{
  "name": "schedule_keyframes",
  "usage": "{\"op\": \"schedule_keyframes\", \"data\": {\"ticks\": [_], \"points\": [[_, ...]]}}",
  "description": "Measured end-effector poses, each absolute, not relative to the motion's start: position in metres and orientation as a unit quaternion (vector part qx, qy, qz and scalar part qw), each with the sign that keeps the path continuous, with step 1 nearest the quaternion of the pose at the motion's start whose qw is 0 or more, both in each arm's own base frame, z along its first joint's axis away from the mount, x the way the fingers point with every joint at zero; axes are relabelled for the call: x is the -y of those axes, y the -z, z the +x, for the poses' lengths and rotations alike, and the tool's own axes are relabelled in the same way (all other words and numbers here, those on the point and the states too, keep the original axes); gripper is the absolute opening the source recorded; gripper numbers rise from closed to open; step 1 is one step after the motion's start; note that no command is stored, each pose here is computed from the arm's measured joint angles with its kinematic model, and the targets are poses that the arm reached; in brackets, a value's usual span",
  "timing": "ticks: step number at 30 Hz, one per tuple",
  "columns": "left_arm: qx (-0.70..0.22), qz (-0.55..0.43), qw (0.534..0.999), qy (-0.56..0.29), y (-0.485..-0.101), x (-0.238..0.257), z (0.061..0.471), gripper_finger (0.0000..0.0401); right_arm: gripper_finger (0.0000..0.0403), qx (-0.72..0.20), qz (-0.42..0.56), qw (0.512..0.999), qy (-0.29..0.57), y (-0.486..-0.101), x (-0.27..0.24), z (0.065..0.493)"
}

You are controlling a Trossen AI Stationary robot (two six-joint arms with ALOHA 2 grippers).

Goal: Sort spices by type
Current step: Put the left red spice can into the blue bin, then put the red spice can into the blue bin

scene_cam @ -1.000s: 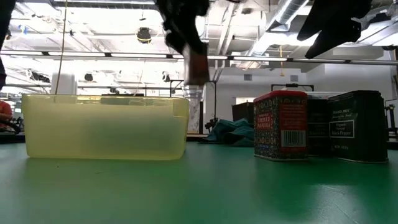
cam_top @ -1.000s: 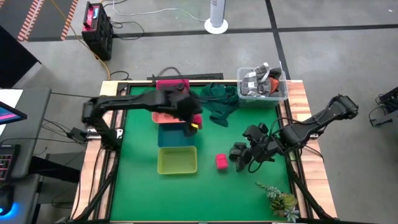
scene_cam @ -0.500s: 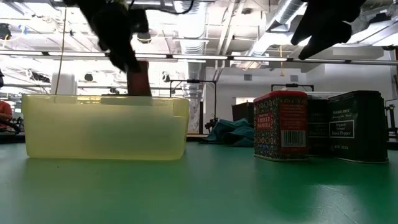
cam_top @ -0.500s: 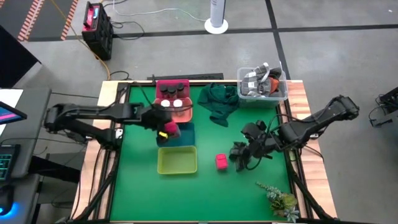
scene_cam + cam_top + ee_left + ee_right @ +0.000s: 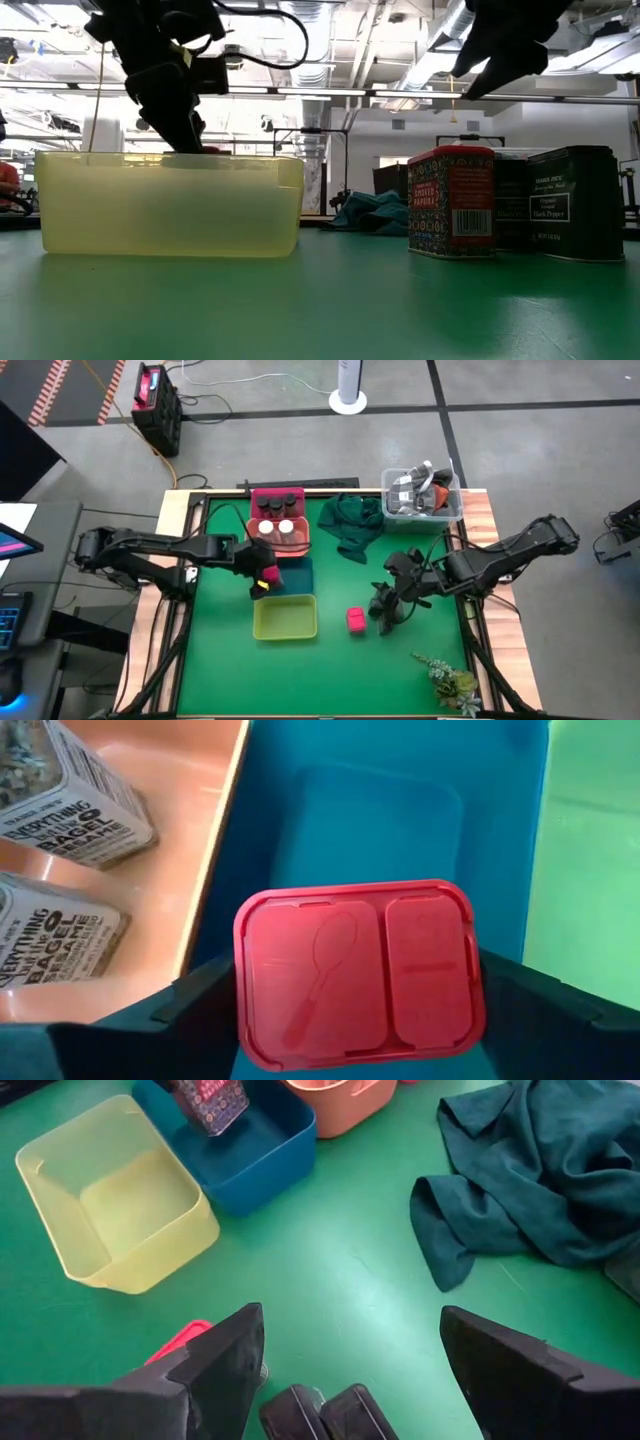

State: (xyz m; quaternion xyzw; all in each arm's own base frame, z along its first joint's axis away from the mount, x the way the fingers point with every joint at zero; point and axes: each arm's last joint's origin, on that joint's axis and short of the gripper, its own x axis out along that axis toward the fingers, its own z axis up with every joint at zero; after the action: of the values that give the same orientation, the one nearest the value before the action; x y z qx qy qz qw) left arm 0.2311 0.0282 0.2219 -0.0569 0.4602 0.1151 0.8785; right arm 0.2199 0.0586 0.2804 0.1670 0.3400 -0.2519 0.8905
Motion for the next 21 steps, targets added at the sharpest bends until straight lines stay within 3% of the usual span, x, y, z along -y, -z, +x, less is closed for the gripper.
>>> {"op": "schedule_keyframes", "data": {"ticks": [8,16,21], "points": [[-0.484,-0.074,0.863,-0.126,-0.225,-0.028,0.226,0.0368,0.0327,-0.336,0.164,0.893,0.251,-0.281,-0.057,0.222],[-0.460,-0.004,0.876,-0.146,-0.286,-0.032,0.234,0.0374,0.0327,-0.349,0.173,0.891,0.232,-0.281,-0.058,0.222],[-0.423,0.017,0.902,-0.087,-0.314,-0.018,0.268,0.0375,0.0327,-0.354,0.173,0.890,0.228,-0.280,-0.056,0.222]]}}
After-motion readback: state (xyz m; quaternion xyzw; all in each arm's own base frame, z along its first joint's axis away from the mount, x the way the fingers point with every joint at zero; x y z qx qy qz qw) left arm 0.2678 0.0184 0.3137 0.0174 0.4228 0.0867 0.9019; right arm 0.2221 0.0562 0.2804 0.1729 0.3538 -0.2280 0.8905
